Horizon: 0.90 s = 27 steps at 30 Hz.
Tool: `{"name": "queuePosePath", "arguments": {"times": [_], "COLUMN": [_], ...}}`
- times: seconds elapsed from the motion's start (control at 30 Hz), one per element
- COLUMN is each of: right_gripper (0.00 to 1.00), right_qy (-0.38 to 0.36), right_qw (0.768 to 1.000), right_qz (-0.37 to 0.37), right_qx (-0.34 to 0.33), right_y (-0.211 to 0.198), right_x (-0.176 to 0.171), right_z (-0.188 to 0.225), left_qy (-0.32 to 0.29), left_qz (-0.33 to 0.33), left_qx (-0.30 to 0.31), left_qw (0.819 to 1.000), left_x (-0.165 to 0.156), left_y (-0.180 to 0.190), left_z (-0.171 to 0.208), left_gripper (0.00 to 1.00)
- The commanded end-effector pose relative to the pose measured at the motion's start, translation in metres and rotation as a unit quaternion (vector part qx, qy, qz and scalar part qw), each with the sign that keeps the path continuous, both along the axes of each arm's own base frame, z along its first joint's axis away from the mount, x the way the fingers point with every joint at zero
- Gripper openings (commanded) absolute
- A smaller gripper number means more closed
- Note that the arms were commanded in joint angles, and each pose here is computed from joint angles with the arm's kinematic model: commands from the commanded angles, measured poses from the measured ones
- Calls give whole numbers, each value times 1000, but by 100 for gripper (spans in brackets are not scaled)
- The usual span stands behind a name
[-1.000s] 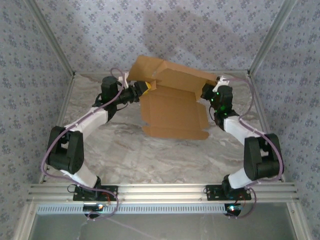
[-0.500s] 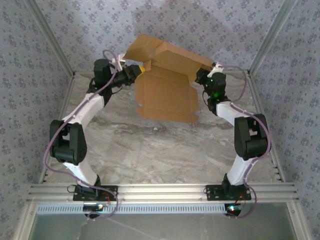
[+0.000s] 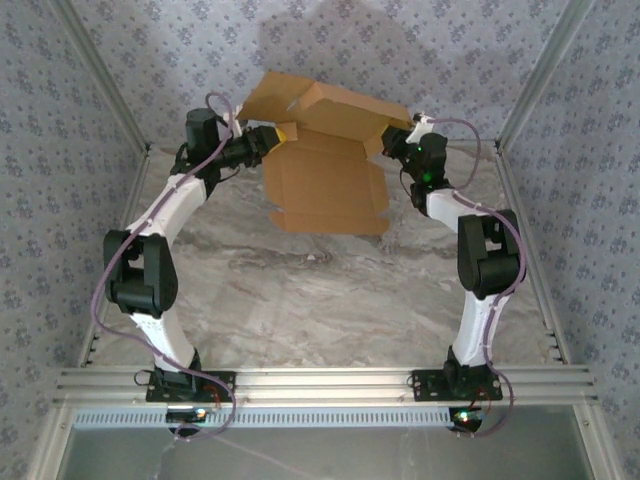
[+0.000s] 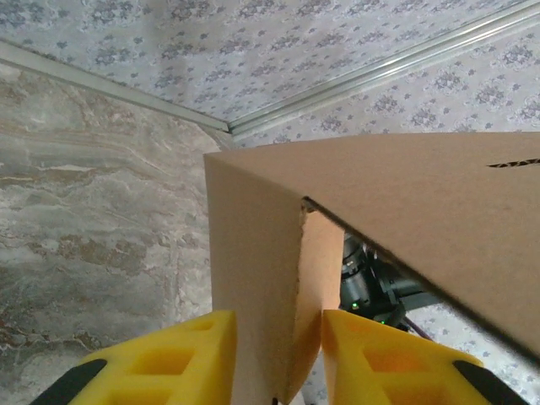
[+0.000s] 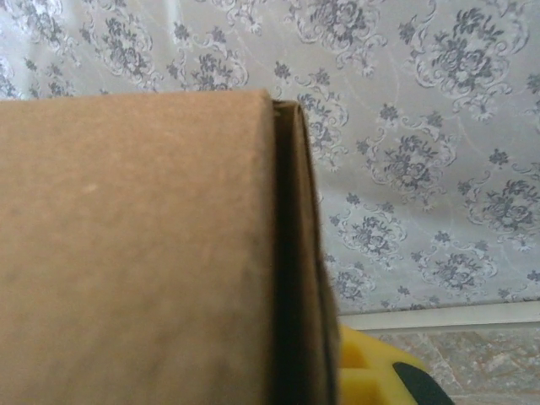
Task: Fold the paper box
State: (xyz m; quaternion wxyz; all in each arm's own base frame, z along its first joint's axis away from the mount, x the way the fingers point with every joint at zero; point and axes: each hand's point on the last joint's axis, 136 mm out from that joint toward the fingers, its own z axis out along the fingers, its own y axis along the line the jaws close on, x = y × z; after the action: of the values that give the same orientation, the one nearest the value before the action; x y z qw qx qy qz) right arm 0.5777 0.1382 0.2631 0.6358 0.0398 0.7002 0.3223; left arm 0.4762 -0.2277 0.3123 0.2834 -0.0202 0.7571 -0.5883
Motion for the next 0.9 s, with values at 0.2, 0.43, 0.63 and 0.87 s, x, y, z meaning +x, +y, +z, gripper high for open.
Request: {"name": "queuePosePath", "arguments": {"times": [0.2,0.43,0.63,0.87], "right_gripper": [0,0,0,0], "right_qy": [-57,-55,-51,-41], "right_qw": [992,991,992,994], "right_qz": [109,119,115,103], "right_qx": [-13,-13,-14,-1], "right_y": [42,50,53,39], "right_x": [-11,-8,-8,-3], "right_z": [41,35,34,31], "left_qy": [-18,-9,-3,0], "left_qz": [-7,0,9,42], "left_qx": [-7,2,8,50], "left_qw": [1000,1000,1000,998], "left_x": [6,8,9,4], "left_y": [-3,3,5,26], "left_z": [1,-7,-12,-10], "left_gripper": [17,5,0,54]}}
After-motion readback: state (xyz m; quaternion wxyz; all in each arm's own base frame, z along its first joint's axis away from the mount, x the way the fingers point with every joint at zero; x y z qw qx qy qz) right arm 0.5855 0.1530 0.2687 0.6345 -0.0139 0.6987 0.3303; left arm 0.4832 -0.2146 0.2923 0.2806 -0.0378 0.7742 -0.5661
